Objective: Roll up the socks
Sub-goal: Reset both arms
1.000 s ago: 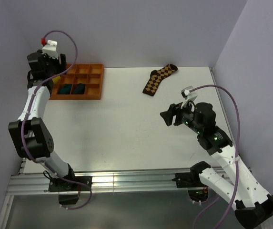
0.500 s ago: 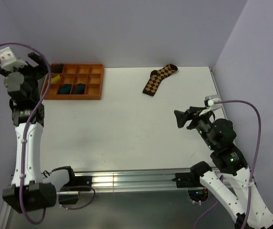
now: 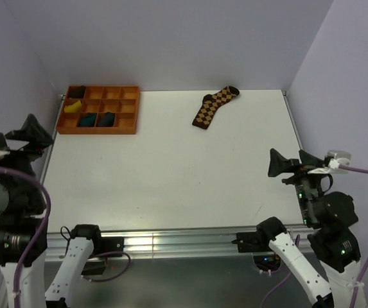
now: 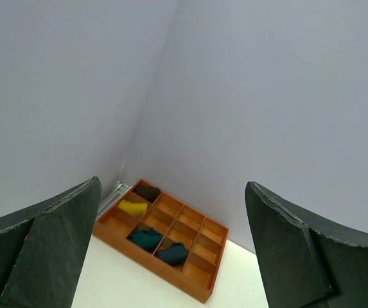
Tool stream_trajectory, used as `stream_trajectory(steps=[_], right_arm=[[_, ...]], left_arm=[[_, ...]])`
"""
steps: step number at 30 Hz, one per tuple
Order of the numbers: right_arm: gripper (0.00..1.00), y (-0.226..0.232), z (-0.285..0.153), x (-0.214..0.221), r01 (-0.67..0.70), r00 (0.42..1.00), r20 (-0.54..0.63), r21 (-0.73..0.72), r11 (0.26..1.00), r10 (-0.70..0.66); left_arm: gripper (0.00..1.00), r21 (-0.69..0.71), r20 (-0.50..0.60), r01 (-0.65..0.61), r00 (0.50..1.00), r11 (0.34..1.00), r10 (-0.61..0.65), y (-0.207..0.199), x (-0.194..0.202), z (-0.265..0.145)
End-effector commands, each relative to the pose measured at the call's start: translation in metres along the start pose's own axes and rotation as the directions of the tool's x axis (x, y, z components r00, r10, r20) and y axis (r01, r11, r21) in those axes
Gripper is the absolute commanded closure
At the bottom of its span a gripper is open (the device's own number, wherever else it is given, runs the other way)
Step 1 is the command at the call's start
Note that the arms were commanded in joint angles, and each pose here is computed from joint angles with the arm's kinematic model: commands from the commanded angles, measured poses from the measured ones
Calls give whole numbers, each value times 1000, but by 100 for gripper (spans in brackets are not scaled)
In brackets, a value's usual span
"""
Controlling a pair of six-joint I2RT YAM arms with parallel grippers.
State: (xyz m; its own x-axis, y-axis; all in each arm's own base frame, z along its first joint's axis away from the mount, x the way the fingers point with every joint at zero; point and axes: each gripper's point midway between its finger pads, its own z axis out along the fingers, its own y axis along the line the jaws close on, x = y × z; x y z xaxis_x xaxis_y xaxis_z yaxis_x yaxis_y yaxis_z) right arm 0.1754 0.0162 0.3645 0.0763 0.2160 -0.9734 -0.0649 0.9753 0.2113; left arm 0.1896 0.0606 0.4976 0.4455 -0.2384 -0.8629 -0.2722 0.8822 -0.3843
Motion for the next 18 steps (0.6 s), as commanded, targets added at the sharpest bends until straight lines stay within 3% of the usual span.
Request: stream_trajectory(steps=[1,8,18], right_arm=[[0,-25,-20,-22,24,997,68,98,995,-30],[0,-48,-45,-33,40,991,120,175,984,-61],[0,-45,-49,-39,53,985,154,147,988,-76]], left_arm=[[0,-107,-45,-60,997,992,55,33,5,-26],[1,-115,-25,21,999,993,-24,68,10,-78],[1,-173,-61,16,998,985,-27,94,22,-94]])
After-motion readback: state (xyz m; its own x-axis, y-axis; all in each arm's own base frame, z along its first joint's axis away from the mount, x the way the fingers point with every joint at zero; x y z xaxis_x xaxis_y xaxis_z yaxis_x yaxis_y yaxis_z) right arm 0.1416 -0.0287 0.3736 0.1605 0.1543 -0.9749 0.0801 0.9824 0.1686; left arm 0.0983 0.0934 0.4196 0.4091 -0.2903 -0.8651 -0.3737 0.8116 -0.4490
